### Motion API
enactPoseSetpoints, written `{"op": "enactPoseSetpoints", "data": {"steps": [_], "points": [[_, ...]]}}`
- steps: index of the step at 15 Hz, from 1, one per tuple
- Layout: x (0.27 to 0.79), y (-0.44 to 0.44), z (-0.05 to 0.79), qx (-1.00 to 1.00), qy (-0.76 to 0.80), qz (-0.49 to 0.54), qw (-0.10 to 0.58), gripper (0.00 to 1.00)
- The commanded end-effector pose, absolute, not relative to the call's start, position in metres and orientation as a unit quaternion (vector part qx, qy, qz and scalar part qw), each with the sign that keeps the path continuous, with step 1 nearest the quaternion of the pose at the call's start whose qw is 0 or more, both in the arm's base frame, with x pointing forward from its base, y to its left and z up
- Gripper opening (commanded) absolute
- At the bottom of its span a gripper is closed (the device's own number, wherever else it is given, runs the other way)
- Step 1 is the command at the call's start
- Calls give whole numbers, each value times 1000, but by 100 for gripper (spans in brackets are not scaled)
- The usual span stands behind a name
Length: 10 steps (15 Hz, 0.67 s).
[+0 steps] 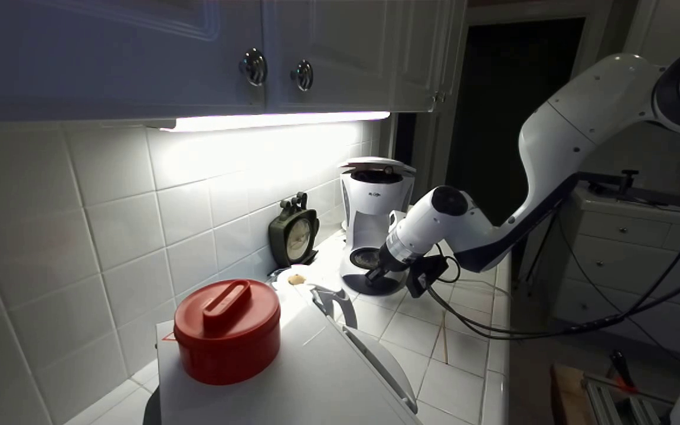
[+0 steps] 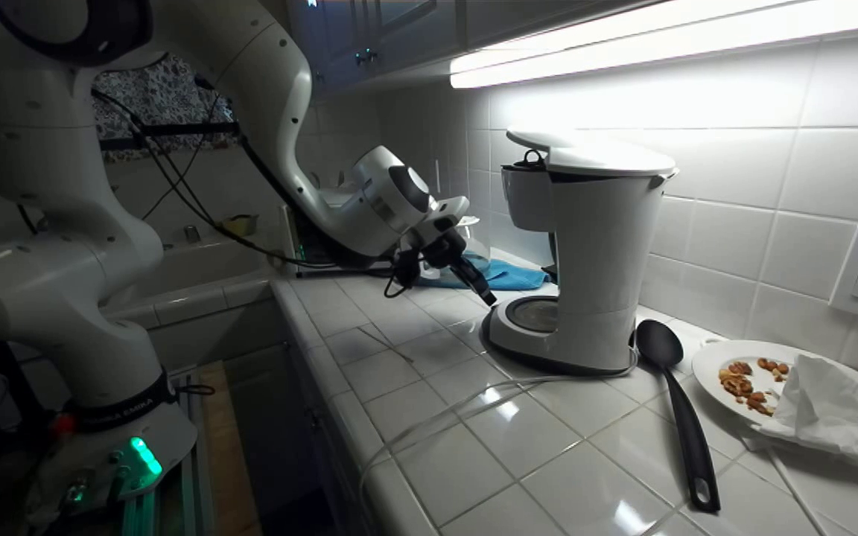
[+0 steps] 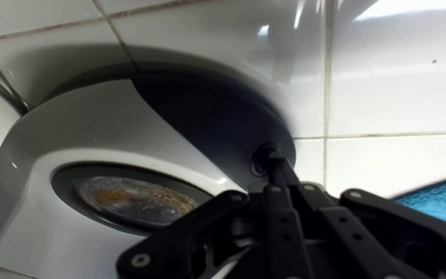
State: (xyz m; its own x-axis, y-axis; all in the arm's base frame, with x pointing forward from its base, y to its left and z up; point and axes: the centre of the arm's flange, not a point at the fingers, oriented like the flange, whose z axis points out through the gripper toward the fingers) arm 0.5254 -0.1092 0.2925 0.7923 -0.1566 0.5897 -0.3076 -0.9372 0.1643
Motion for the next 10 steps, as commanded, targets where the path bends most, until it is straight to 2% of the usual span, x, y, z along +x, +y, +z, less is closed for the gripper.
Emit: {"op": "enactPoseSetpoints", "data": {"steps": [1,3,4,5,10], "points": [[532,-109,293,937,-123,302,126,3],[533,-109,292,938,-121,299,124,4],[533,-109,292,939,-120,298,123,29],[533,-109,291,939,-121,297,122,30],[533,-108,288,940,-122,295,120,62]]}}
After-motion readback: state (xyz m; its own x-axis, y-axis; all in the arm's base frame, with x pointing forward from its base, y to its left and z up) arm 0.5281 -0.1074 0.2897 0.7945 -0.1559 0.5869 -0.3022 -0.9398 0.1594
